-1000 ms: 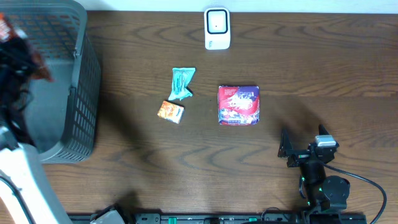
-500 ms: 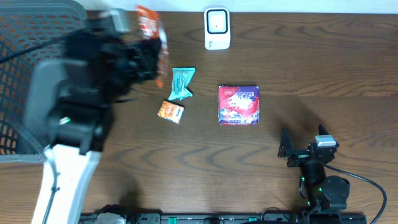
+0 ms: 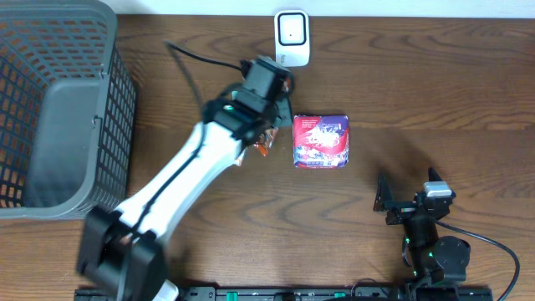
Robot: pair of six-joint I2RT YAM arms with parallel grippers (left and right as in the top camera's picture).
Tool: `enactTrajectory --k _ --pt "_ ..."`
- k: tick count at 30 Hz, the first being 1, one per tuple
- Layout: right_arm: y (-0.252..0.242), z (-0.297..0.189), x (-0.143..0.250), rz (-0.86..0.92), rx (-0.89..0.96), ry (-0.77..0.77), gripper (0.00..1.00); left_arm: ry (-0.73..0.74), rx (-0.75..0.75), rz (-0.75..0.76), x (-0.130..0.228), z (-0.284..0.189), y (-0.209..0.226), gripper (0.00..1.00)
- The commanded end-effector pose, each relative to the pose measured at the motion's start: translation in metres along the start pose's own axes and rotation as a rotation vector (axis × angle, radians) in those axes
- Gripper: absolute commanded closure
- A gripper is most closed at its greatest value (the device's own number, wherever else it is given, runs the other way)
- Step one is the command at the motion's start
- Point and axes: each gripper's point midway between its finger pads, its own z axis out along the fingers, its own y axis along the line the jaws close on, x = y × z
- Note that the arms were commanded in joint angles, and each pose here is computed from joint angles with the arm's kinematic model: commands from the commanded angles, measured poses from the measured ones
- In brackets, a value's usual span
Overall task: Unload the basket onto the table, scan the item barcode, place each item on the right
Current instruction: 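Carry the red bar past the scanner and drop it beside the purple bag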
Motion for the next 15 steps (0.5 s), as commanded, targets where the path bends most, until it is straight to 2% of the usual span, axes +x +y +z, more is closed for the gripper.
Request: enactTrajectory --k 1,4,8,10,15 --pt "-0.002 0.0 0.001 0.014 0.011 0.001 0.01 0.029 -0.055 -0.019 0.011 0.021 0.006 0.83" --pt "-0.002 0.0 0.001 0.014 0.011 0.001 0.01 0.059 -0.08 -0.014 0.02 0.034 0.011 0.46" --pt "-0.002 0.0 0.001 0.014 0.011 0.001 0.01 0.04 -0.069 0.004 0.012 0.029 0.01 0.14" --pt "-0.002 0.0 0.001 0.014 0.011 0.001 0.01 0.01 -0.055 0.01 0.001 0.018 0.01 0.09" --pt "-0.002 0.0 0.001 0.014 0.011 0.001 0.01 -0.095 -0.022 0.012 -0.035 -0.027 0.02 0.09"
